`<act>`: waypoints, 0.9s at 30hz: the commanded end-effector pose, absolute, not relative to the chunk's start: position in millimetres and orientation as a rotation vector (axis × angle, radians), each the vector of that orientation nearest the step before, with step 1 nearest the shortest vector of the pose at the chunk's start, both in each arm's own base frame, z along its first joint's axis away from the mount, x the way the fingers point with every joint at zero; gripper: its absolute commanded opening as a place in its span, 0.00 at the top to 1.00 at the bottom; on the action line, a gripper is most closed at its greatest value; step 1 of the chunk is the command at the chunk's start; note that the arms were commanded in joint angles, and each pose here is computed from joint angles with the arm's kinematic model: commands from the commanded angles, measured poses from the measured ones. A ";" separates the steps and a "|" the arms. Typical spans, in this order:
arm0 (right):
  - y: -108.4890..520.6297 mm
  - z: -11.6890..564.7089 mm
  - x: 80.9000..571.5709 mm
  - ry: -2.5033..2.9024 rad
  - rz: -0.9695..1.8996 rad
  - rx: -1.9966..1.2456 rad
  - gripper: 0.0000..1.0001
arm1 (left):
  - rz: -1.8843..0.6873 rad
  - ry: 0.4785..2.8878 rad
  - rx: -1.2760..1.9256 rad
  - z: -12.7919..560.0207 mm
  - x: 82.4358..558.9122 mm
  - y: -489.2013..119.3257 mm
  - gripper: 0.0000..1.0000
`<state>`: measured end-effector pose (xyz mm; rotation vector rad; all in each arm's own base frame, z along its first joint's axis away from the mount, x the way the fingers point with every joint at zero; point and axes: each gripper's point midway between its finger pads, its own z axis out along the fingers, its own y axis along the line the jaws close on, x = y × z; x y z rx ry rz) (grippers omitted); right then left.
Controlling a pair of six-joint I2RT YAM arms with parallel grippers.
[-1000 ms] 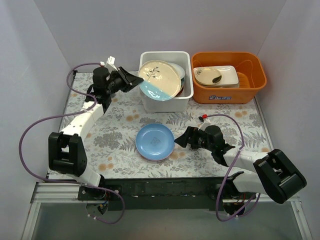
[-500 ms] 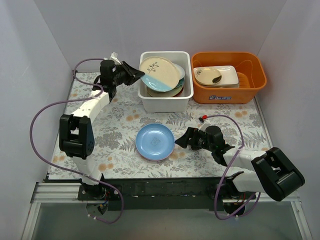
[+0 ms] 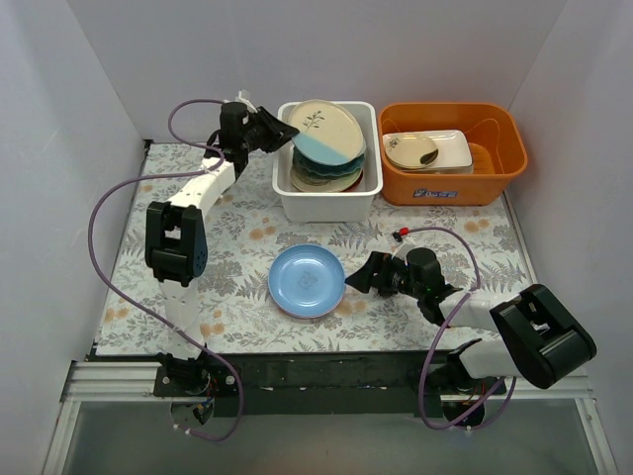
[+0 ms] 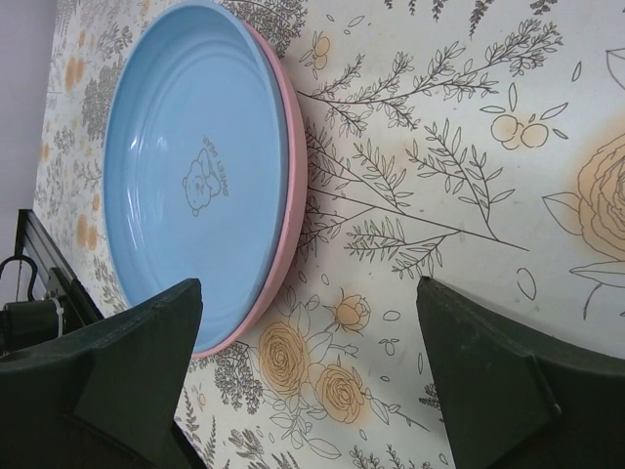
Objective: Place the plates into the plastic bin on the countertop
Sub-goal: Place the plate in the plastic bin.
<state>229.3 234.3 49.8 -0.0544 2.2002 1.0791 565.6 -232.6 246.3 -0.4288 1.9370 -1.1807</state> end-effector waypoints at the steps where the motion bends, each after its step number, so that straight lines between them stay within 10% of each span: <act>1: 233.9 51.4 234.1 2.181 1.080 -0.077 0.02 | -1.269 1.757 -0.313 326.7 567.3 -249.8 1.00; 24: 231.0 50.0 234.9 2.184 1.083 -0.074 0.02 | -1.224 1.887 -0.316 265.8 587.5 -270.9 0.99; 27: 230.2 49.9 235.9 2.185 1.082 -0.070 0.02 | -1.214 1.887 -0.314 264.5 588.8 -269.4 0.84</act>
